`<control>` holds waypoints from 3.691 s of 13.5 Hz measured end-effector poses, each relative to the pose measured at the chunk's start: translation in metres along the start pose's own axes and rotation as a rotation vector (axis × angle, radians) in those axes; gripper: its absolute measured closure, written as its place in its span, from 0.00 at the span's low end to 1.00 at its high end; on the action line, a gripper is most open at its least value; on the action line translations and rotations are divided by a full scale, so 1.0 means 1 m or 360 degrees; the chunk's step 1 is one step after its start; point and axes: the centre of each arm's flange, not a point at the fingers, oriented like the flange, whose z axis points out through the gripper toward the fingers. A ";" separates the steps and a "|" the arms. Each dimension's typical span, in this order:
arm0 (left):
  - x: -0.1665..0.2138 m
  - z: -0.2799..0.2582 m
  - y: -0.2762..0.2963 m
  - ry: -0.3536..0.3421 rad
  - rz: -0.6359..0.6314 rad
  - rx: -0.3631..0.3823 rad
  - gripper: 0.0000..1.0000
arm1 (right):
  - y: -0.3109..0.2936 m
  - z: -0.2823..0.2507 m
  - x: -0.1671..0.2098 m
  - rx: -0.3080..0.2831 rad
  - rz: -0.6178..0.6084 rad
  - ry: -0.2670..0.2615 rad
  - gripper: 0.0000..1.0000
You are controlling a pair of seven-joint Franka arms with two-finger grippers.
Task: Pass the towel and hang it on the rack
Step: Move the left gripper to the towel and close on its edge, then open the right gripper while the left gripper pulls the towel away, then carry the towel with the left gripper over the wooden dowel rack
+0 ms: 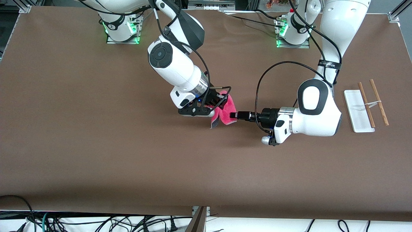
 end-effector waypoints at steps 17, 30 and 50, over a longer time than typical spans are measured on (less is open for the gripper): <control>0.000 0.001 0.010 0.0007 -0.0139 0.0008 0.97 | 0.001 -0.001 0.002 0.0000 -0.0001 0.0007 0.67; -0.044 -0.188 -0.021 0.0025 -0.0025 0.0650 0.97 | 0.028 -0.024 0.031 -0.0070 0.0003 0.0004 0.00; -0.127 -0.405 -0.165 -0.0262 0.0123 0.1072 0.97 | 0.368 -0.344 0.141 -0.0753 -0.0282 -0.0043 0.00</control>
